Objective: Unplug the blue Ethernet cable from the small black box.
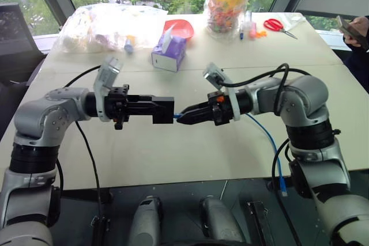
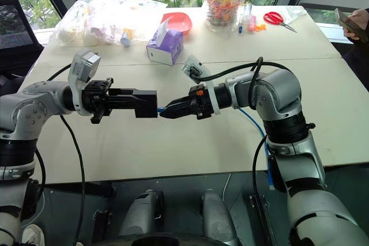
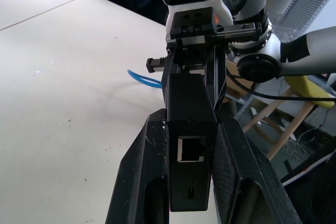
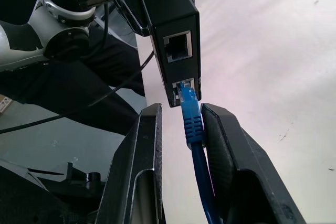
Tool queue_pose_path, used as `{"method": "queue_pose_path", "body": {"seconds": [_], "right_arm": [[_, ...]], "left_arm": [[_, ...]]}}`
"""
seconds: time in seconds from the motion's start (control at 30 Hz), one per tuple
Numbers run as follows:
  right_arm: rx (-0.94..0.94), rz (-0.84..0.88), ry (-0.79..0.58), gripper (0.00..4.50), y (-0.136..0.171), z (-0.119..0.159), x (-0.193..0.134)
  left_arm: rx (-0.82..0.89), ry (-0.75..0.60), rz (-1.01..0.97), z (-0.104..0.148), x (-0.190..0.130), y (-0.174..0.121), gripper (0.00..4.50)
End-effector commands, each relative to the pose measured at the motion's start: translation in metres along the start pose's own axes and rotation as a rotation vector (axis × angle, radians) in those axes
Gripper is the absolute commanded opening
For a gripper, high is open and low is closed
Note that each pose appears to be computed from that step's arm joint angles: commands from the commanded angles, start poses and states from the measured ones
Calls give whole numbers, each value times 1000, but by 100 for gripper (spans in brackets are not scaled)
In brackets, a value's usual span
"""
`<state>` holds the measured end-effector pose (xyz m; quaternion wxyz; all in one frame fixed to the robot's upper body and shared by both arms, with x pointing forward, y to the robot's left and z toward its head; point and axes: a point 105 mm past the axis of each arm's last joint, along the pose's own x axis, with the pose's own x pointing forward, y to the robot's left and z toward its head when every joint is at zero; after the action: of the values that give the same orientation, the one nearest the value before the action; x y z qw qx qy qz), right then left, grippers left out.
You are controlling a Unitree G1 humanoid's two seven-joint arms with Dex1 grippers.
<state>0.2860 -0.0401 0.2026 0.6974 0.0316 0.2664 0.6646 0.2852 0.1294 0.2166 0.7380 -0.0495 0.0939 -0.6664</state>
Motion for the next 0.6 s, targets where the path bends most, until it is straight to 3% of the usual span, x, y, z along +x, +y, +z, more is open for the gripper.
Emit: {"method": "queue_pose_path", "body": {"seconds": [0.03,0.6], "right_arm": [[-47,29,-2,120,9,10,0],[-56,25,8,120,10,10,1]], "left_arm": [[54,5,-1,8,-1,-4,49],[68,26,-4,1,5,-4,49]]}}
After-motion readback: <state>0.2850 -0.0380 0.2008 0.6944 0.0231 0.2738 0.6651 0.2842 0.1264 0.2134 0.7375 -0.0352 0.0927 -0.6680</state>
